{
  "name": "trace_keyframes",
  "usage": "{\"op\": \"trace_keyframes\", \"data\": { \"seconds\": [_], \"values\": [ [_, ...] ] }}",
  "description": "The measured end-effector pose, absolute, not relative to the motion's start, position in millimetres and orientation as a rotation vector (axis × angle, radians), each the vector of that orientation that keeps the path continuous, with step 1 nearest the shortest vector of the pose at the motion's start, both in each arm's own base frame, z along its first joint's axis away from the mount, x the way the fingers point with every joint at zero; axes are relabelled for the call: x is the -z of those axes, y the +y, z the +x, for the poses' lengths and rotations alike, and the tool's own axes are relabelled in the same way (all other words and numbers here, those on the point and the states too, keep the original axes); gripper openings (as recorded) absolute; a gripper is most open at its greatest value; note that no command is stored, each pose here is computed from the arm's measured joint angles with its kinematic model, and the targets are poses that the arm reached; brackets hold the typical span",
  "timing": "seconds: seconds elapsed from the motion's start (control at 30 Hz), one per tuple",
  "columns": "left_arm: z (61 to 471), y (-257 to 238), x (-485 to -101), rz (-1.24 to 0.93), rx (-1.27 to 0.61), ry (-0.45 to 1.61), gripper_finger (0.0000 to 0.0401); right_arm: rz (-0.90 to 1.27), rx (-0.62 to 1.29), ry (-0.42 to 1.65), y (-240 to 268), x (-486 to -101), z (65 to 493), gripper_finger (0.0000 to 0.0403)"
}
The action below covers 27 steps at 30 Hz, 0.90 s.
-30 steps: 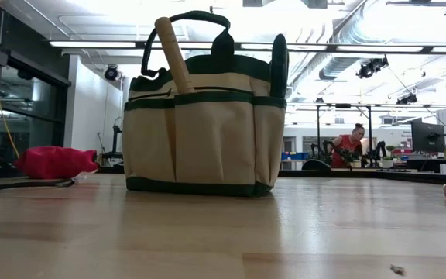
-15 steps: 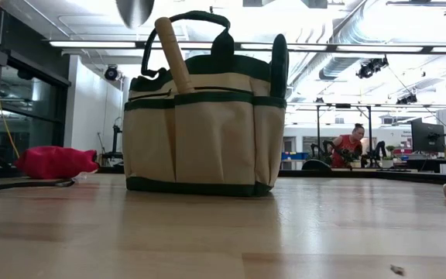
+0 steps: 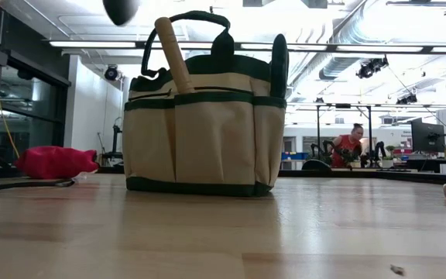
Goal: Pick & Place Garden tools in Gardening bag
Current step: Put the brown trowel into the gardening bag
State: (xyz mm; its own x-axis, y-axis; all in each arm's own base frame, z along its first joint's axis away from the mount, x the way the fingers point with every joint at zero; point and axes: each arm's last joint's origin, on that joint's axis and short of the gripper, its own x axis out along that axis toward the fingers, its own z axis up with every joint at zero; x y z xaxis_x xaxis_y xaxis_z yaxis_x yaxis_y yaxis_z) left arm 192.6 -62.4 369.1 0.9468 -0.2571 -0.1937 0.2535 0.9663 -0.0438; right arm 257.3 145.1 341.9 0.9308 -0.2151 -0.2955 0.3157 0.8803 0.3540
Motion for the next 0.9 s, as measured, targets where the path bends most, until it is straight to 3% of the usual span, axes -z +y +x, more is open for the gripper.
{"op": "trace_keyframes", "data": {
  "seconds": [0.2,0.43,0.67,0.9],
  "values": [
    [191,-68,-369,0.057,0.486,0.185,0.0062,0.456,0.147,0.228,144,-333,250,0.0227],
    [201,-73,-361,0.135,0.547,0.207,0.0062,0.518,0.099,0.101,131,-311,231,0.0227],
    [222,-85,-340,0.238,0.729,0.256,0.0062,0.55,0.086,0.053,121,-304,215,0.0227],
    [237,-91,-324,0.454,0.808,0.232,0.0062,0.555,0.088,0.047,120,-305,215,0.0227]
  ]
}}
